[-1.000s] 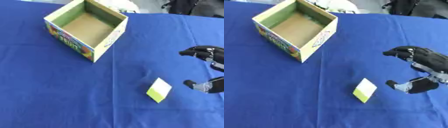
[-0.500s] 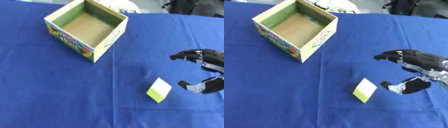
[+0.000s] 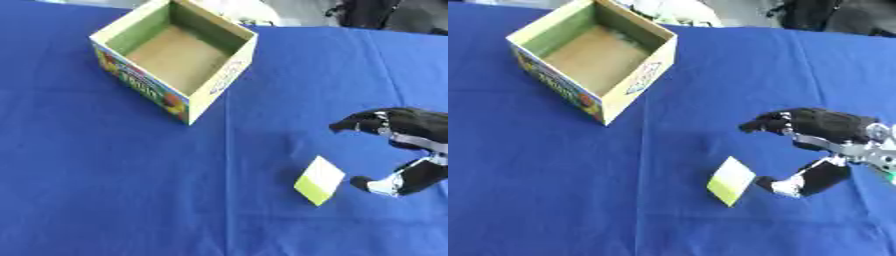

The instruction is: Pick up objects on the table and place them in the box.

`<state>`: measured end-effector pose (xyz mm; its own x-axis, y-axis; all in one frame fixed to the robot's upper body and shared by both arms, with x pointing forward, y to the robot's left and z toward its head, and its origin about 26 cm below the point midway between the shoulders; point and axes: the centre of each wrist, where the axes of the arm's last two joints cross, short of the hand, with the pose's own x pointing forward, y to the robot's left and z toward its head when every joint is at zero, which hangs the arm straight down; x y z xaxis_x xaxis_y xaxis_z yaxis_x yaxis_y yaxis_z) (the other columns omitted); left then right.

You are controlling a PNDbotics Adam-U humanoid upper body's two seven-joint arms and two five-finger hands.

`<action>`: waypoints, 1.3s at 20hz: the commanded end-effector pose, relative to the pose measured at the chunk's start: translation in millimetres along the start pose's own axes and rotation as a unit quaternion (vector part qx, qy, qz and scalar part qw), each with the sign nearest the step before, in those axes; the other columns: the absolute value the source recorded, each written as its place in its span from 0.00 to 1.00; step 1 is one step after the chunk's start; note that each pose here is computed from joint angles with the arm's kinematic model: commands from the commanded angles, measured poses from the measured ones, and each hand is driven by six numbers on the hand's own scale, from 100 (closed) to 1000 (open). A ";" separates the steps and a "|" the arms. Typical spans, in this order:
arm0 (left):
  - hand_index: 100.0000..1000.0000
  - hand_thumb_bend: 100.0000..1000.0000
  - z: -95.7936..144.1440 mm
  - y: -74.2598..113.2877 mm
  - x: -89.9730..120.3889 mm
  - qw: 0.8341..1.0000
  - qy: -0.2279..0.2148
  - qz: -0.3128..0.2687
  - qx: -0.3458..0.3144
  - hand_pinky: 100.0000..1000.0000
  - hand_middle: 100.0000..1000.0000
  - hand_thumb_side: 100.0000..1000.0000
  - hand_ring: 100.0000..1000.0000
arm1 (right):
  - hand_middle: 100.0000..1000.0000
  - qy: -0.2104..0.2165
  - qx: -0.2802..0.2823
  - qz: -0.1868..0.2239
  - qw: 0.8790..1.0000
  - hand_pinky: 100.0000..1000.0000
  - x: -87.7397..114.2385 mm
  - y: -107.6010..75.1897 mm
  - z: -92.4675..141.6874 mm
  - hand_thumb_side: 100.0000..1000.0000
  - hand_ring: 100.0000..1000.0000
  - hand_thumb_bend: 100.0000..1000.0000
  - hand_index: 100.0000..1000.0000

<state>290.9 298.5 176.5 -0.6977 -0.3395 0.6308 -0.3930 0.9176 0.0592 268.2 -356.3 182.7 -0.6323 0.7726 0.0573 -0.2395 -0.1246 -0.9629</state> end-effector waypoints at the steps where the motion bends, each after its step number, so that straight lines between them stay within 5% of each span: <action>1: 0.71 0.10 -4.6 1.0 6.3 1.000 -0.015 0.000 -0.007 0.79 0.95 0.80 0.73 | 0.82 0.007 0.011 0.017 1.000 0.87 -2.2 -4.9 0.9 0.53 0.87 0.28 1.00; 26: 0.71 0.10 -5.0 -3.3 7.1 1.000 -0.015 0.011 -0.012 0.79 0.95 0.80 0.73 | 0.82 -0.028 0.099 0.021 0.994 0.85 -6.6 9.8 -26.8 0.52 0.87 0.23 1.00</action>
<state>291.5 295.3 176.0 -0.7019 -0.3238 0.6344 -0.3707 0.9266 0.0629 288.6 -342.9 159.7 -0.6829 0.7275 0.0667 -0.3579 -0.2536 -0.8987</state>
